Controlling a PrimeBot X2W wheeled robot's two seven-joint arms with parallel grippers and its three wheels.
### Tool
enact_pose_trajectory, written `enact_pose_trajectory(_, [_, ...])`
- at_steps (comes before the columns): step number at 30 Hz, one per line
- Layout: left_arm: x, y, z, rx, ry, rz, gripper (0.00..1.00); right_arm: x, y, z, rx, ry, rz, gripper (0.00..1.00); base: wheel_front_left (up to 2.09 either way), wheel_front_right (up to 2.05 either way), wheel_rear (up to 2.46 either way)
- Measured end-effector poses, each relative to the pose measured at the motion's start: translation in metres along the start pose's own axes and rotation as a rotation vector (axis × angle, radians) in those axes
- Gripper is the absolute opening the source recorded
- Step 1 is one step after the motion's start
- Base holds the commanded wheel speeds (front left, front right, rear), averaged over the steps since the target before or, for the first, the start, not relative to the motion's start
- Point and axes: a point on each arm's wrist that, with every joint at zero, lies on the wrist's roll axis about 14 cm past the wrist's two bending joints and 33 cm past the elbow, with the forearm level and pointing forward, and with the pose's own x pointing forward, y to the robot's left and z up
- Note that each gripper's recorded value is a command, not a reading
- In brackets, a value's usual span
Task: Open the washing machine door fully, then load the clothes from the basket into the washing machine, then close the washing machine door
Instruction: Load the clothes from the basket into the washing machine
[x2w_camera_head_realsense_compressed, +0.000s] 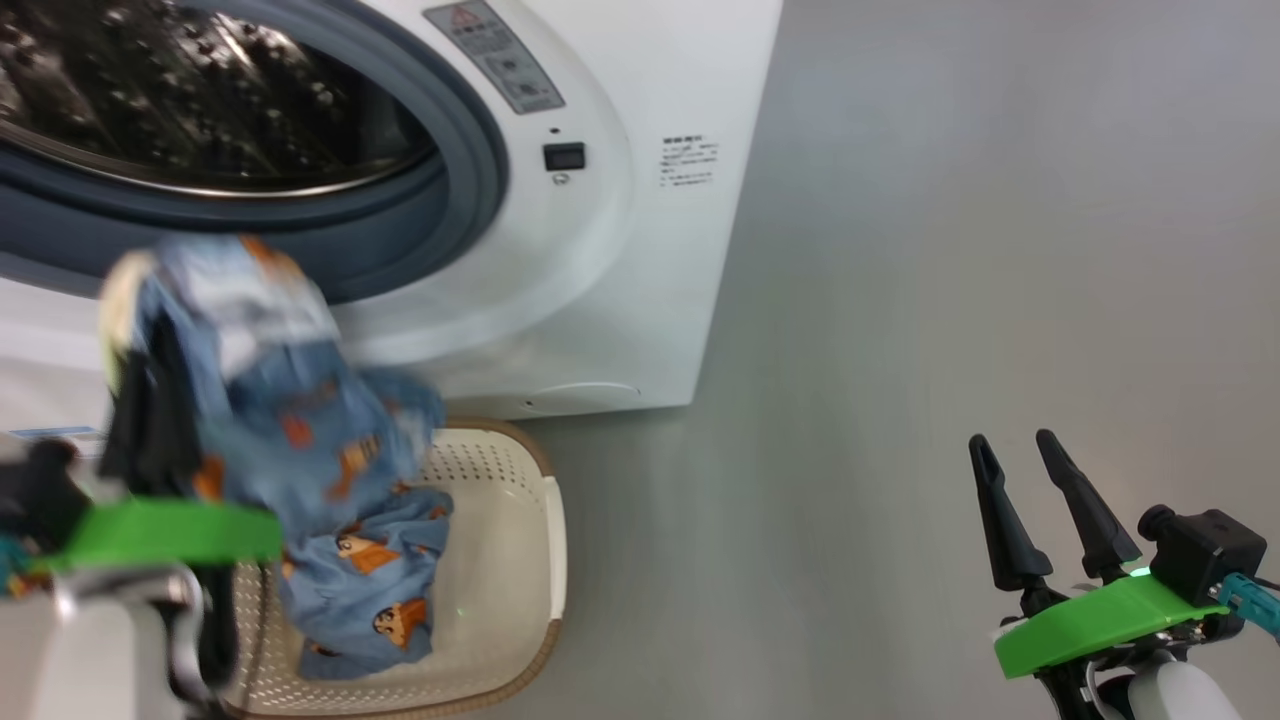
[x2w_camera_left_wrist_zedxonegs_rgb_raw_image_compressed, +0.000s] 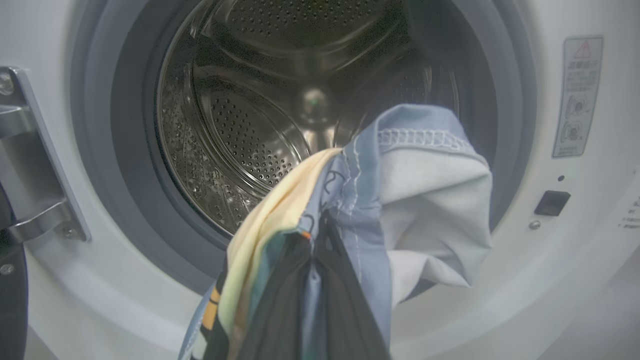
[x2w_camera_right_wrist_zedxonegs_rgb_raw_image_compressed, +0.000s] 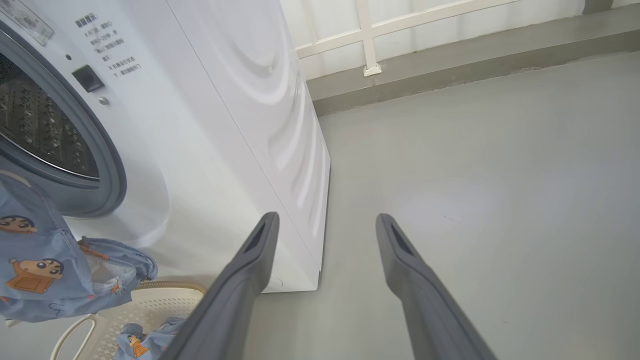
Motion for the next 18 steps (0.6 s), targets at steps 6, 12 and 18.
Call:
enact_pose_trajectory(6, [0.049,-0.006,0.017,0.036,-0.07,-0.035,0.0,0.003,-0.008,-0.006,0.01,0.012,-0.03,1.0,0.0,0.0,0.0])
enact_pose_trajectory(12, [0.088,-0.011,0.005,0.065,-0.042,-0.06,0.0,0.006,-0.016,-0.001,0.015,-0.005,-0.059,1.0,0.0,0.0,0.0])
enact_pose_trajectory(18, [0.12,-0.015,-0.031,0.068,0.058,-0.074,0.0,0.001,-0.026,-0.004,0.018,0.003,-0.098,1.0,0.0,0.0,0.0])
